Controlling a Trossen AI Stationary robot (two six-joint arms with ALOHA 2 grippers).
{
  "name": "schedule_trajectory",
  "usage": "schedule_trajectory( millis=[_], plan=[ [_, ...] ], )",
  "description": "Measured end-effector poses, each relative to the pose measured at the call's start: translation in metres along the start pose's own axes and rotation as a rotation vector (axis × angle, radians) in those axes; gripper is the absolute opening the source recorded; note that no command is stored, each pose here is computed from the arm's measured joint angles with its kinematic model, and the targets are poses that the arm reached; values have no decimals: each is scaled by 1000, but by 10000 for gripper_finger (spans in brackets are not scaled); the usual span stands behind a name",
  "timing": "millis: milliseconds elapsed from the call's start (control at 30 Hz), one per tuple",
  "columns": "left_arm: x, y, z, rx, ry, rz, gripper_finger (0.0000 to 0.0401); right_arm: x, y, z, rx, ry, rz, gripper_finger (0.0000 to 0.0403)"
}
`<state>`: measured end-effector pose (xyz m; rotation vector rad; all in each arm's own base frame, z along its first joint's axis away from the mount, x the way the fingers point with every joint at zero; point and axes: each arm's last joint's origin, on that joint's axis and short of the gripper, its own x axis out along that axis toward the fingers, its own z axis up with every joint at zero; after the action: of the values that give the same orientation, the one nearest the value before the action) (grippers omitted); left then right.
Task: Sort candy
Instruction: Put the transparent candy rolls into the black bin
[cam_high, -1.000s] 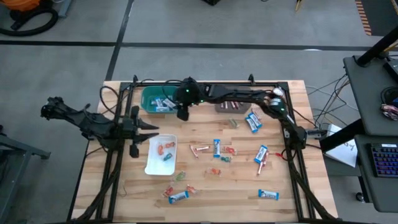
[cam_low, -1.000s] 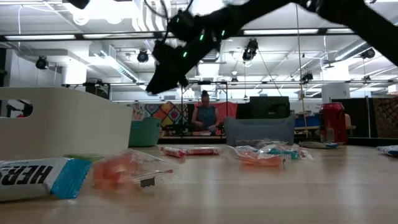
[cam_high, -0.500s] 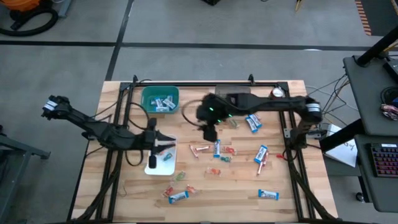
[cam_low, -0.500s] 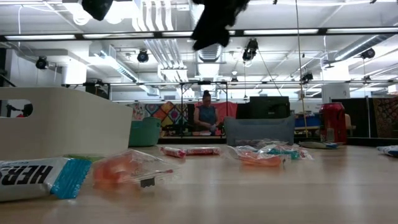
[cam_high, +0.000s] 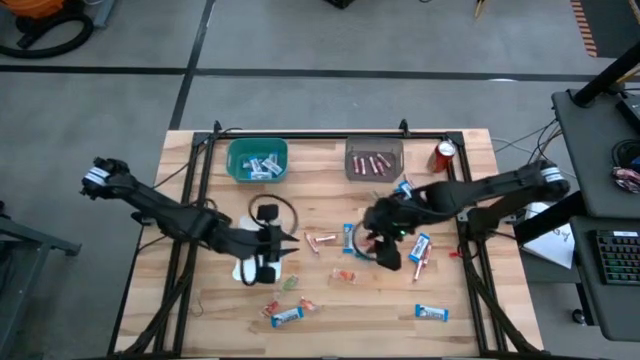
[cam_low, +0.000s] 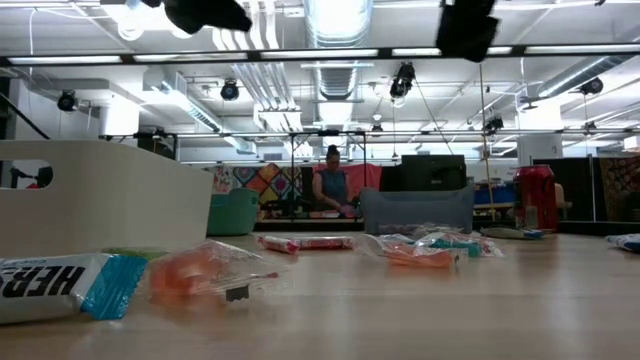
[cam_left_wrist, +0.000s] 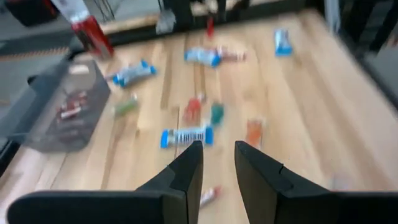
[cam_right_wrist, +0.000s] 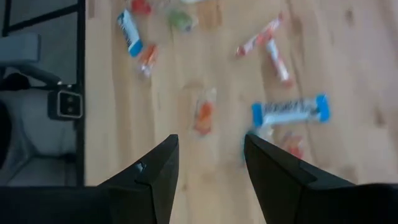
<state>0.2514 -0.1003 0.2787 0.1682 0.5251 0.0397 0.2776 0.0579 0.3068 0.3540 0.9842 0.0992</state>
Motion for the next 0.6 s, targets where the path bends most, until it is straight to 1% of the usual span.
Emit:
schedule_trajectory(
  millis=[67,133,267,333,433,600],
  plan=[
    [10,-2,0,41,58,-36,77,-3,6,-10,32,14,14,173],
    [21,-5,-1,89,108,-96,77,-6,11,-18,63,16,32,173],
    [44,-11,-5,199,184,-226,77,-7,20,-30,88,42,53,173],
    [54,-13,-8,251,218,-263,77,-6,24,-33,92,56,59,173],
    [71,-11,-13,302,288,-257,77,-5,31,-38,99,71,71,173],
    [98,-2,-16,329,391,-234,77,-4,40,-45,101,92,87,173]
  ],
)
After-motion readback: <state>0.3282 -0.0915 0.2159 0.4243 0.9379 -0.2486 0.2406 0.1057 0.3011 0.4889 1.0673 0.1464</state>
